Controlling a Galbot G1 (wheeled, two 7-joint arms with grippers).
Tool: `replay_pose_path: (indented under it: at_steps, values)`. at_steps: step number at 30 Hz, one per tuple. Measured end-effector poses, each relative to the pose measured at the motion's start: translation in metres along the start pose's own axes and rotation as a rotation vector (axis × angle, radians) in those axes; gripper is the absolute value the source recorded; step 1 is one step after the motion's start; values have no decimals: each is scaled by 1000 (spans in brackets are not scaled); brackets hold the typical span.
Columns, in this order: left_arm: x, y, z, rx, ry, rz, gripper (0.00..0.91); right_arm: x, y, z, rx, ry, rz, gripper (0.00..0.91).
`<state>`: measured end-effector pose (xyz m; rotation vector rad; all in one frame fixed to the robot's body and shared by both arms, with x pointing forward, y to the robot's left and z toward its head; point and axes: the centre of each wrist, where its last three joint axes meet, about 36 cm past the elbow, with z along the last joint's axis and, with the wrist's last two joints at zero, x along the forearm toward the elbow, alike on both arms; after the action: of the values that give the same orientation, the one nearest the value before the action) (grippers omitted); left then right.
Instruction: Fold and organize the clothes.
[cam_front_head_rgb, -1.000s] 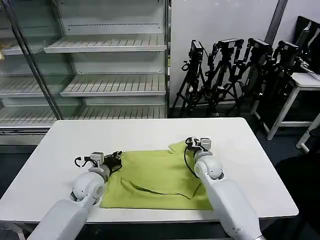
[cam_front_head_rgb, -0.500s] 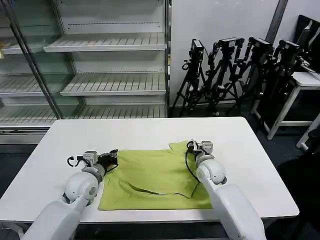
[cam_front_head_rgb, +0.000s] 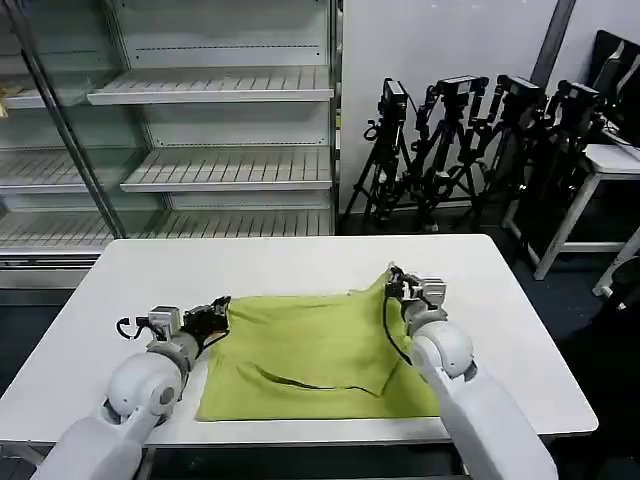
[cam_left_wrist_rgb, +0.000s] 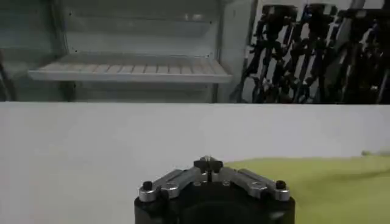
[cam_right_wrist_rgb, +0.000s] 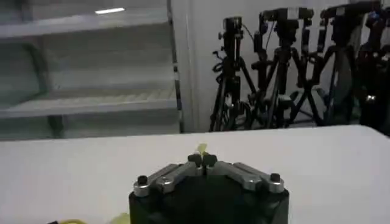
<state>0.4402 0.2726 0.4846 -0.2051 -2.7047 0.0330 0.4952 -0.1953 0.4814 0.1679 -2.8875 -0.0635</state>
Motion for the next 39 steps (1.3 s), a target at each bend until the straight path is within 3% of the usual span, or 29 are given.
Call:
replay_pose_path:
  at_steps: [17, 30, 39]
  values:
    - [61, -17, 16, -96, -19, 52, 50, 100, -10, 27, 32, -19, -32, 0]
    - [76, -20, 44, -154, 39, 42, 50, 136, -9, 60, 48, 82, 11, 0]
    - [83, -16, 55, -185, 68, 29, 50, 151, -7, 70, 50, 121, 18, 0]
